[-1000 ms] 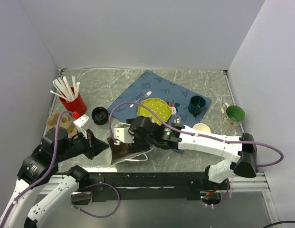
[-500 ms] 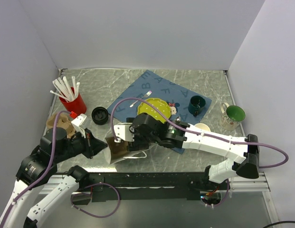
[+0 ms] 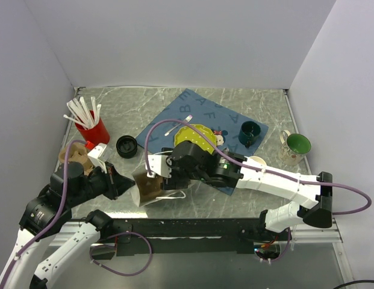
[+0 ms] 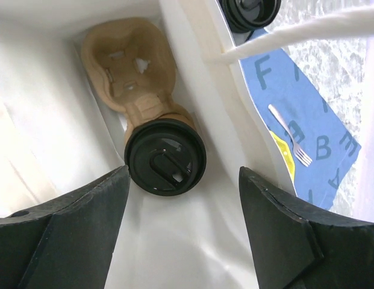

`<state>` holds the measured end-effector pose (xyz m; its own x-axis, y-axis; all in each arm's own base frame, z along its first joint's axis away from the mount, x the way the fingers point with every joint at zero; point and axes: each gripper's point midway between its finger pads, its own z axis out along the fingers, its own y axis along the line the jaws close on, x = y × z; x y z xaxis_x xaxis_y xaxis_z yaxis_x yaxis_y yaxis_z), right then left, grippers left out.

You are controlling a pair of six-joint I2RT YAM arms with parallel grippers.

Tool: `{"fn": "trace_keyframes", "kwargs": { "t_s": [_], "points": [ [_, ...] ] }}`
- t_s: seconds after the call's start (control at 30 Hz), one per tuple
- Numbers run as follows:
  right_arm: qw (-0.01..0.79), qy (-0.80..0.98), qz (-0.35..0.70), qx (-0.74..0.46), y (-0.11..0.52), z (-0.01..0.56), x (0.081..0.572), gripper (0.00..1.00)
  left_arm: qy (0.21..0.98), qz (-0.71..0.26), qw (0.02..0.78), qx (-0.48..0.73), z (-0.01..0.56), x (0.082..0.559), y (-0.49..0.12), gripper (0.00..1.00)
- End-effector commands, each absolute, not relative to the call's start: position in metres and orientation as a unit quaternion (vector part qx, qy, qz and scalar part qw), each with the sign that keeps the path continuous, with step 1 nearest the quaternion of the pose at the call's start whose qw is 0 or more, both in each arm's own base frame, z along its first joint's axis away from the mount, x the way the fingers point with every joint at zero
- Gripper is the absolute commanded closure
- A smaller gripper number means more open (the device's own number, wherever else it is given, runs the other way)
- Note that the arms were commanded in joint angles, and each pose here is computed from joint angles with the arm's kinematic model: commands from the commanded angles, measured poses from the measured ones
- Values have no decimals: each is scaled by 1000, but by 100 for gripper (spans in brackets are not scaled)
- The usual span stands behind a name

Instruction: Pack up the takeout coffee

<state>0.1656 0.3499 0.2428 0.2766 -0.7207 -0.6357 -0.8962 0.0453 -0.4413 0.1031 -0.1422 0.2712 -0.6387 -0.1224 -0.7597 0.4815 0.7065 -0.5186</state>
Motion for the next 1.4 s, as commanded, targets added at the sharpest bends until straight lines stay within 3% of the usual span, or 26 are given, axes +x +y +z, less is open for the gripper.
{"fn": "trace_keyframes", "kwargs": {
  "t_s": [0.0, 0.33, 0.77, 1.37],
  "points": [
    [473, 585, 149, -642, 357, 292, 167, 21, 827, -364, 418, 91, 278, 107, -140, 99],
    [479, 588, 176, -628, 356, 302, 161, 34, 835, -357, 413, 69, 277, 116, -141, 99],
    [549, 565, 244, -565, 368, 371, 169, 37, 850, -337, 405, 21, 279, 124, -134, 99],
    [518, 595, 277, -549, 368, 343, 169, 38, 848, -337, 409, 2, 307, 118, -127, 99]
  ]
}}
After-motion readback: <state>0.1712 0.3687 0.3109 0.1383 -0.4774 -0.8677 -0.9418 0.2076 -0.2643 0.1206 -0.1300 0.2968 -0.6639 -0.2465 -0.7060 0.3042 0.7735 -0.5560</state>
